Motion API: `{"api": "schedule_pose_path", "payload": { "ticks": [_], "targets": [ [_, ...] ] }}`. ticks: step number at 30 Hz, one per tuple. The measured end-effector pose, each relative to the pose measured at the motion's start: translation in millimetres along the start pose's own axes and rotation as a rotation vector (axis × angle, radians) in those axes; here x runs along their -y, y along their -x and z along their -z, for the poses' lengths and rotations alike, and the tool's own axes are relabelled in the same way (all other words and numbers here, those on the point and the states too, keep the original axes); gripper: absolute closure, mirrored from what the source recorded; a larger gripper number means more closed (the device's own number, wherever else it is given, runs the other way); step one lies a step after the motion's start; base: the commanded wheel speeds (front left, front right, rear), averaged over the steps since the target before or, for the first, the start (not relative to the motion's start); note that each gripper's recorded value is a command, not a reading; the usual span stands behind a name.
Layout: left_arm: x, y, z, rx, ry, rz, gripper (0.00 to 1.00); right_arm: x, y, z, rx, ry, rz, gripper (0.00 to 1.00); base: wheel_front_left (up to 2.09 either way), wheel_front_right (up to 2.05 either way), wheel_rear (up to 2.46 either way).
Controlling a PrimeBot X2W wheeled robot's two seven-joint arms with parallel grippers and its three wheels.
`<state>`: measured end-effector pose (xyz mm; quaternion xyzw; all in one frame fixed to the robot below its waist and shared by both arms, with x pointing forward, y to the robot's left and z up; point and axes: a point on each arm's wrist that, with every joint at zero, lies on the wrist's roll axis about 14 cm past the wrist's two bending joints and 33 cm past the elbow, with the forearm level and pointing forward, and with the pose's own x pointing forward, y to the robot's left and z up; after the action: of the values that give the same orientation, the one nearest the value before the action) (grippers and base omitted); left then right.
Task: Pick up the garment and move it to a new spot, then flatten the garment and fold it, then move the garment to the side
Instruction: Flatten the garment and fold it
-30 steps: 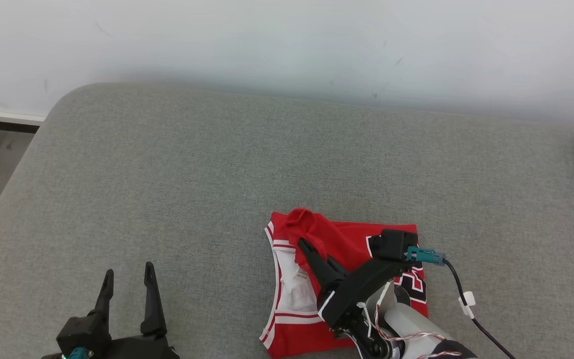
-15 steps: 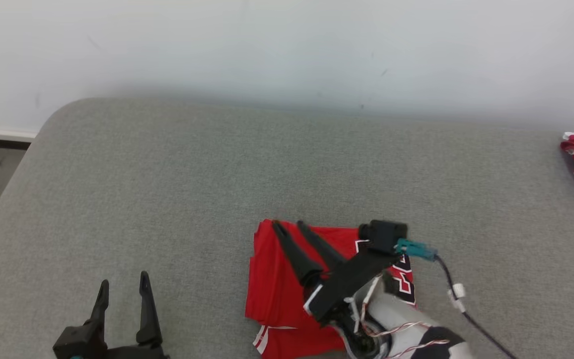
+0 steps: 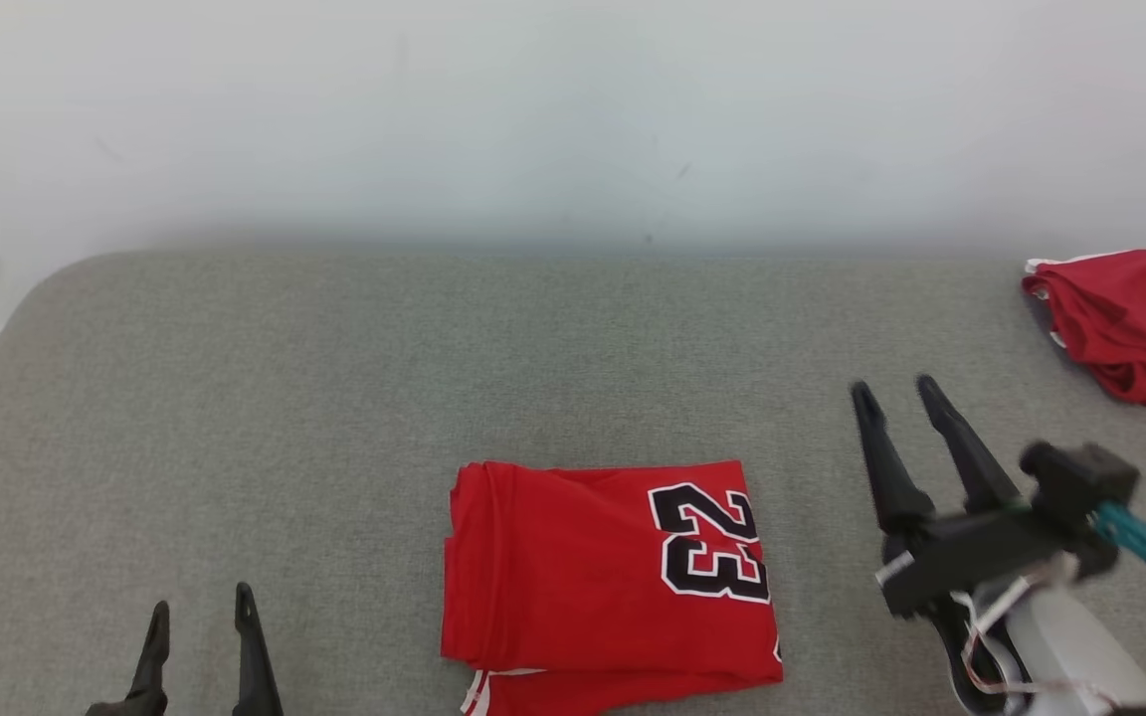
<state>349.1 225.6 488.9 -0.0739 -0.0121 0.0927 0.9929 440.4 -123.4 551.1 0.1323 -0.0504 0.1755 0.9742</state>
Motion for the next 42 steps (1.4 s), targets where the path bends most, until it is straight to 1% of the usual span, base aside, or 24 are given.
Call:
{"api": "schedule_pose_path", "payload": {
  "ticks": [4, 6, 7, 11, 13, 18, 22, 27, 29, 32, 42],
  "targets": [
    [0.8, 1.6, -6.4, 0.021, -0.053, 0.015, 0.0, 23.8, 34.2, 4.6, 0.011, 0.037, 0.105, 0.0, 0.0, 0.0, 0.0],
    [2.9, 3.3, -9.2, 0.031, -0.104, 0.037, 0.0, 29.1, 48.8, 6.4, 0.017, 0.047, 0.145, 0.0, 0.0, 0.0, 0.0],
    [4.3, 3.4, -12.2, 0.04, -0.109, 0.043, 0.0, 31.7, 56.4, 7.4, 0.02, 0.053, 0.165, 0.0, 0.0, 0.0, 0.0],
    [14.7, 6.1, -20.4, 0.063, -0.157, 0.102, 0.0, 34.2, 81.6, 13.5, 0.015, 0.071, 0.222, 0.0, 0.0, 0.0, 0.0],
    [18.0, 6.8, -25.5, 0.079, -0.163, 0.117, 0.0, 31.7, 88.4, 14.0, 0.019, 0.062, 0.241, 0.0, 0.0, 0.0, 0.0],
    [25.5, 10.9, -28.8, 0.083, -0.194, 0.191, 0.0, 25.5, 98.7, 14.0, 0.02, 0.044, 0.262, 0.0, 0.0, 0.0, 0.0],
    [21.2, 14.2, -29.9, 0.073, -0.191, 0.214, 0.0, 21.3, 104.1, 17.9, 0.009, 0.034, 0.268, 0.0, 0.0, 0.0, 0.0],
    [1.5, 15.8, -28.6, 0.041, -0.198, 0.163, 0.0, 16.5, 105.5, 23.2, -0.009, 0.031, 0.26, 0.0, 0.0, 0.0, 0.0],
    [-2.3, 17.7, -22.1, 0.004, -0.204, 0.157, 0.0, 15.4, 105.4, 24.4, -0.015, 0.031, 0.259, 0.0, 0.0, 0.0, 0.0],
    [-3.2, 17.1, -19.3, -0.027, -0.207, 0.155, 0.0, 12.3, 104.4, 25.5, -0.021, 0.032, 0.25, 0.0, 0.0, 0.0, 0.0],
    [-3.4, 14.8, -27.4, -0.028, -0.217, 0.139, 0.0, 9.2, 101.4, 25.9, -0.041, 0.054, 0.237, 0.0, 0.0, 0.0, 0.0]
  ]
}}
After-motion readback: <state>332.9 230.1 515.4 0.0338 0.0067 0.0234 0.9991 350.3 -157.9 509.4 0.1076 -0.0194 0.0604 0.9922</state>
